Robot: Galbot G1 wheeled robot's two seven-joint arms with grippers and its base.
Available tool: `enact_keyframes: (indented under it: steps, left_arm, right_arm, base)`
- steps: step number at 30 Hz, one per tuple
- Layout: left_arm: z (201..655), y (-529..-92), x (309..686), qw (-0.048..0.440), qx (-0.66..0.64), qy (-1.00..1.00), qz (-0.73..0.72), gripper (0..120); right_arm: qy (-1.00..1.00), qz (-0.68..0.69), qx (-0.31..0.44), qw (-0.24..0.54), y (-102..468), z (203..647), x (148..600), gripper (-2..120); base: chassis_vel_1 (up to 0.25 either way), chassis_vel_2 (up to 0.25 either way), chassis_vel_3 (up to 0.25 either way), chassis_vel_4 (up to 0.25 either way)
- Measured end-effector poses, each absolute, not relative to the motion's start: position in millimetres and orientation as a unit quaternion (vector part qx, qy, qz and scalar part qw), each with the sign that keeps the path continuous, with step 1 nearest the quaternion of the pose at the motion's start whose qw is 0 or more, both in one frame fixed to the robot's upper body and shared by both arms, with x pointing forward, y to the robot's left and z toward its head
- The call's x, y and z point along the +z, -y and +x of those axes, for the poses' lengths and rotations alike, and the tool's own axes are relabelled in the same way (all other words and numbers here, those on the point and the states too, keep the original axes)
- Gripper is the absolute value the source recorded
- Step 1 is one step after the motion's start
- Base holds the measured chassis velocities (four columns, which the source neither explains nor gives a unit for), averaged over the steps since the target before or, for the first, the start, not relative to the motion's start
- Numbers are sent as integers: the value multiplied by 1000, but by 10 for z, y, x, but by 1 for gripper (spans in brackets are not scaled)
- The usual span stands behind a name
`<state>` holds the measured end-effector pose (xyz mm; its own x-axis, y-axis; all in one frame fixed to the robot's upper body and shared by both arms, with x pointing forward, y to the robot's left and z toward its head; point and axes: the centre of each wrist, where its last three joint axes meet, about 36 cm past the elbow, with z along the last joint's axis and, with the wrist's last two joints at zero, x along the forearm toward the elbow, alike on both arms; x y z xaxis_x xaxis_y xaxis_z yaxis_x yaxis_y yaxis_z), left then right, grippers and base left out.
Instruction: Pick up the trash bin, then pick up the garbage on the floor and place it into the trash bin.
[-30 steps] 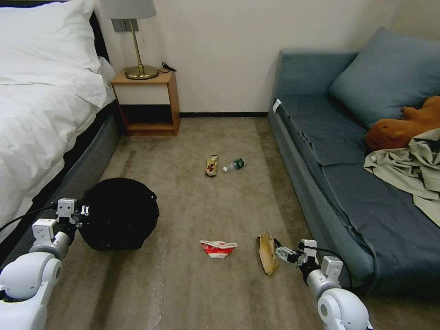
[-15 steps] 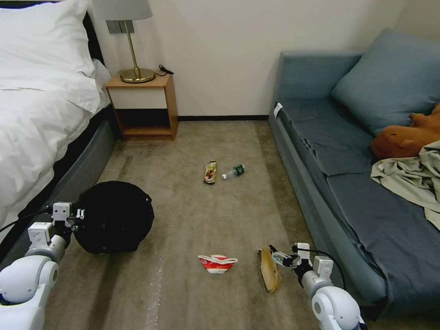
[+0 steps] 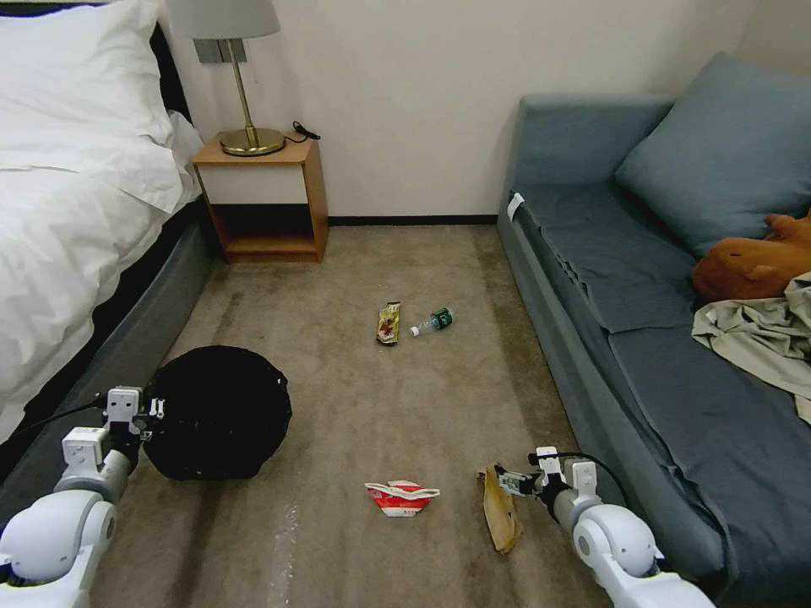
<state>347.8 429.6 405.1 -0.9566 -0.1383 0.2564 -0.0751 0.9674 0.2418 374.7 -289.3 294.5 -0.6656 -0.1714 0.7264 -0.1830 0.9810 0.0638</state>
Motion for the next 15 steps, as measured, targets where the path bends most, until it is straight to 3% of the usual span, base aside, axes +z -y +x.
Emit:
enact_keyframes:
  steps: [15]
  left_arm:
    - [3202,-4127,3756,151,-105,981,69,4]
  right_arm:
    - [884,149,40,442,2438,4011,2400,100]
  base:
    - [0,0,0,0]
